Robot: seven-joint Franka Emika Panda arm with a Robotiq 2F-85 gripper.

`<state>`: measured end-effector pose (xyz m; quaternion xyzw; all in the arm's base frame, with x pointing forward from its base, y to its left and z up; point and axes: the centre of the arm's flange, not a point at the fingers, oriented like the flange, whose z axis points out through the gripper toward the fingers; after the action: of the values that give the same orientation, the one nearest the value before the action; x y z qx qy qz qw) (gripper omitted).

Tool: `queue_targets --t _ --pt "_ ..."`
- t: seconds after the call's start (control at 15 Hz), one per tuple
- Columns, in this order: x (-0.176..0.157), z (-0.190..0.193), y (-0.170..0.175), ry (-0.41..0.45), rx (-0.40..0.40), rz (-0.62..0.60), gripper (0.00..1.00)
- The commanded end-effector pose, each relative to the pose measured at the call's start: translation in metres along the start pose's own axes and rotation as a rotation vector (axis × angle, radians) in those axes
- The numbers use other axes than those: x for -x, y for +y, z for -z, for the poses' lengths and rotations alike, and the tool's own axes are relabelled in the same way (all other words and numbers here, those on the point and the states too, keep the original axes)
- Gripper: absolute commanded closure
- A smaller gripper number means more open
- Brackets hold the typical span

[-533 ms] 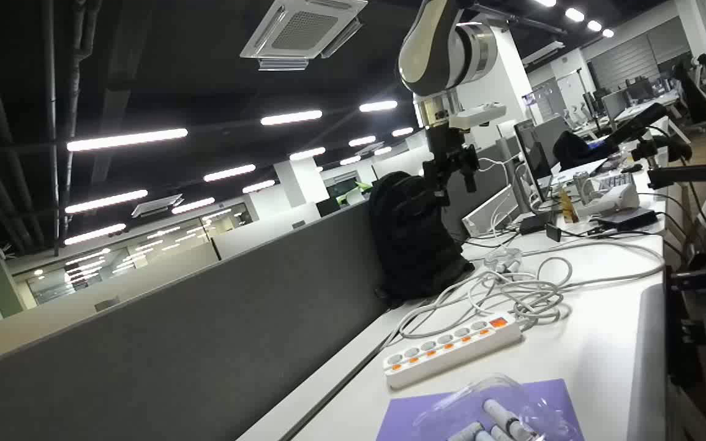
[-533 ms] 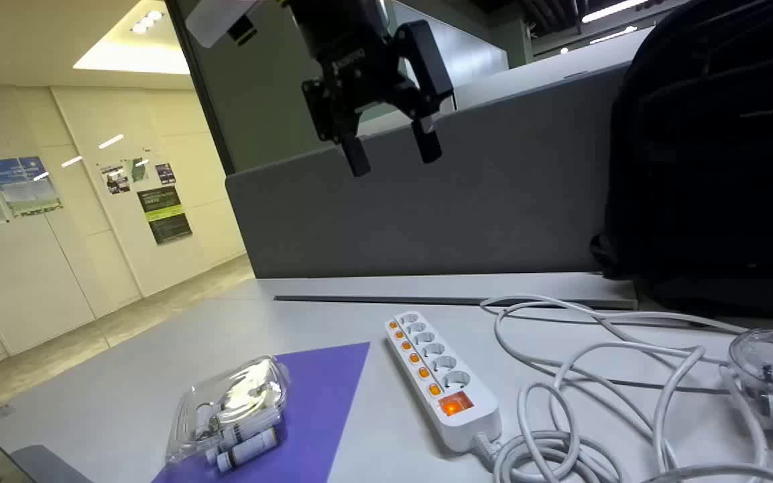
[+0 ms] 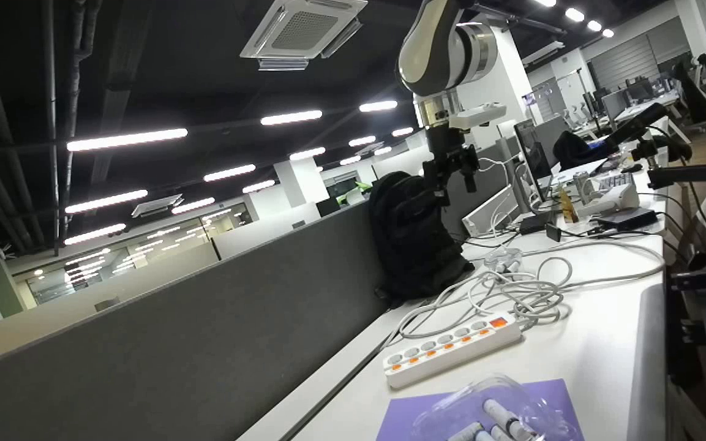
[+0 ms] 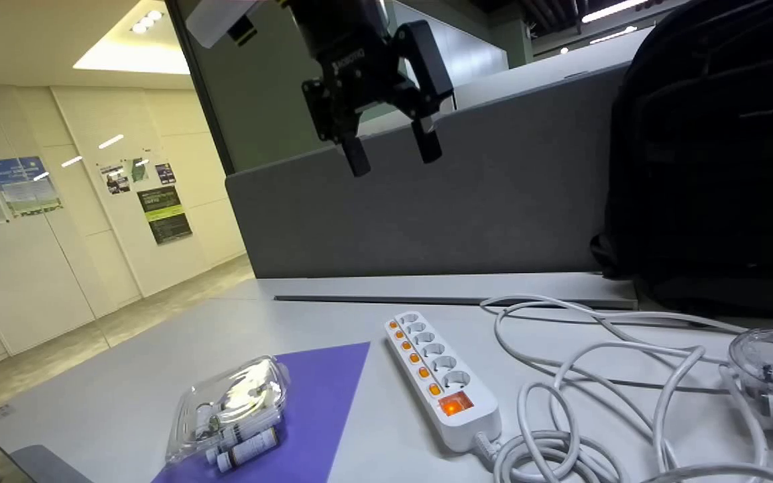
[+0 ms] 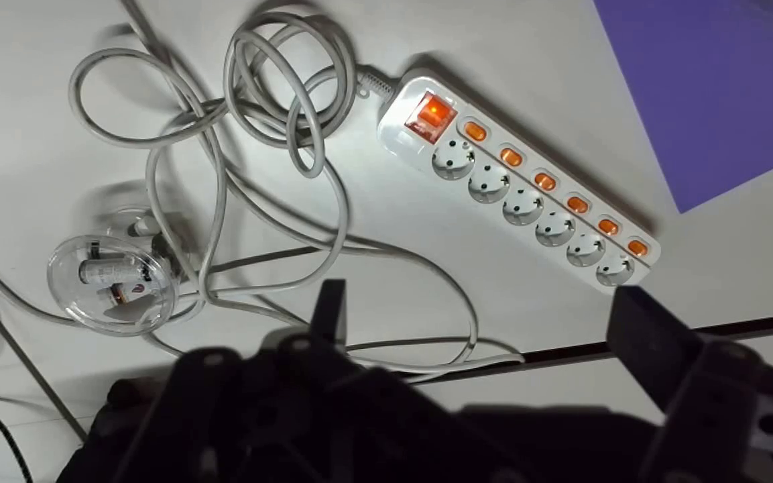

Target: Turn on the third switch on the extension cord

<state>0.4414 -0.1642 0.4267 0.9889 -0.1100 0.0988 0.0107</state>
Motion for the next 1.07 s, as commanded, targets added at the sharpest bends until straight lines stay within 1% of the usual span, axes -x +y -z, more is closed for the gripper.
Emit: queue_targets --t 0.0,0.33,0.4,0.6,0.73,1.0 --pt "0.000 0.000 0.000 0.000 0.000 0.000 0.00" --pt "0.000 0.000 0.000 0.000 0.000 0.000 0.00" --pt "-0.003 -0.002 -0.002 0.015 0.021 -0.007 0.00" --pt "-0.026 -0.016 -0.014 0.017 0.012 0.023 0.00" --pt "-0.045 -0.033 -0.028 0.002 0.015 0.043 0.00" --pt "-0.078 -0.079 -0.071 -0.065 -0.002 0.114 0.00"
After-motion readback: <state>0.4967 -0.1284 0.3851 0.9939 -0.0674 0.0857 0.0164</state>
